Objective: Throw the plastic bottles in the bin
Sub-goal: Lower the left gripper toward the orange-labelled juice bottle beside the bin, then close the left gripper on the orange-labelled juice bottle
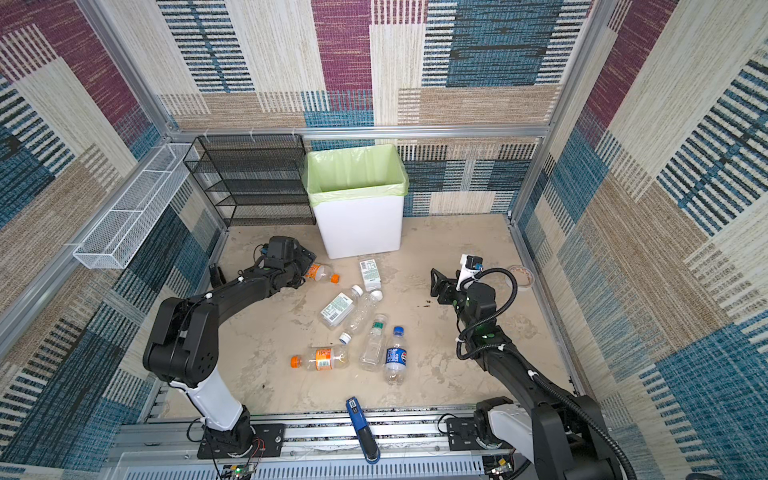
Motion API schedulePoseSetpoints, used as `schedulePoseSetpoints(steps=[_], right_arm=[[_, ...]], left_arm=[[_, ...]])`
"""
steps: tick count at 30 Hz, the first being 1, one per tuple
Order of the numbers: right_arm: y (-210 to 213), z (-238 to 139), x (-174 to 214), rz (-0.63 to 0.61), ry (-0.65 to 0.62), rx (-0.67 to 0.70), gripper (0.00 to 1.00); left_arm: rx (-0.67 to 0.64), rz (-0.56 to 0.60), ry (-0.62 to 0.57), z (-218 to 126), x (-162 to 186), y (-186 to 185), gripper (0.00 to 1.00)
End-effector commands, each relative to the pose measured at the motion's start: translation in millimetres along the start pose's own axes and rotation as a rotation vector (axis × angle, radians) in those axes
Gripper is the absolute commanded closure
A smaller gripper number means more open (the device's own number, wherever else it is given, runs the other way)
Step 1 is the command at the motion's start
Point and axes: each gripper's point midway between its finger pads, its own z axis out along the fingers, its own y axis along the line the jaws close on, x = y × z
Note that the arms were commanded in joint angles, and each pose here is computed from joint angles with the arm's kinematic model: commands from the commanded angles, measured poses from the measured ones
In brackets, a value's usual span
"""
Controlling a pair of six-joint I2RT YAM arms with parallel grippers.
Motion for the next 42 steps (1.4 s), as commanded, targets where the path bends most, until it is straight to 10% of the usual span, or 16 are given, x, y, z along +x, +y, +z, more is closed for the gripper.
schedulePoseSetpoints(steps=[1,25,42], right_arm=[[3.0,-1.0,-5.9,0.016,-0.034,-0.017,0.18],[-2.6,-3.2,2.8,0.02,-0.025,0.001,0.17],[-1.1,-5.9,-3.0,0.009,-0.019,0.008,0.18]], left_arm=[[-0.001,-0.052,0.013,7.9,4.2,-1.7,0.18],[-0.055,0.045,0.042,54.5,16.6,13.8,0.39],[0.355,0.593,-0.188,-69.3,-6.2,-46.0,0.45]])
